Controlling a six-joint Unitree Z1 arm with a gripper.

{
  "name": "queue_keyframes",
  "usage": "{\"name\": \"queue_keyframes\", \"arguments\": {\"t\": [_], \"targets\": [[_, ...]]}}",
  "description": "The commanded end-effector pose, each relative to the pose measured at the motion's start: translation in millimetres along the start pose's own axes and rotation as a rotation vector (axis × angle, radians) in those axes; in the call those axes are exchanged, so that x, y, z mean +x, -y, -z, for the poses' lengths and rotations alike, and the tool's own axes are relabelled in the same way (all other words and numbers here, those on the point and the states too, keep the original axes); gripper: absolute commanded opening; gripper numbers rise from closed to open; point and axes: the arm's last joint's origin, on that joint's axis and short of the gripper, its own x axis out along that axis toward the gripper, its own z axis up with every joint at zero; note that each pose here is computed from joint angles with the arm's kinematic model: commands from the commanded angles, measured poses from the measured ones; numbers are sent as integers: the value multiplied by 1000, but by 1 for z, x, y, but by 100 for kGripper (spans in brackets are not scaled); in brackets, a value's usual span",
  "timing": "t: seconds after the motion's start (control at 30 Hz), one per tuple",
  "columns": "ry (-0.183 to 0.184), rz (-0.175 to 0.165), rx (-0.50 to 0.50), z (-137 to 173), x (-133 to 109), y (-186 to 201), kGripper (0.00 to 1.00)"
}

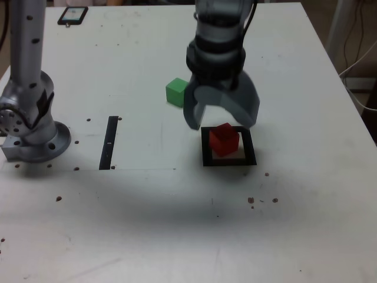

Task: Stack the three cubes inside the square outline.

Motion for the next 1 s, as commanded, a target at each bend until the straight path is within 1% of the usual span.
{"name": "queue_keyframes", "arguments": {"t": [0.0, 0.1, 0.23, 0.37, 0.5, 0.6, 0.73, 0.97], "targets": [[21, -14, 9, 5, -14, -6, 99], [26, -25, 31, 8, -26, -21, 99], [16, -37, 56, 12, -34, -57, 99], [12, -54, 52, 16, -35, -101, 99], [2, -60, 18, 21, -30, -150, 100], [-7, -58, -6, 24, -26, -176, 99], [-19, -49, -22, 25, -20, -200, 98], [-56, -20, -42, 23, 1, -216, 96]]}}
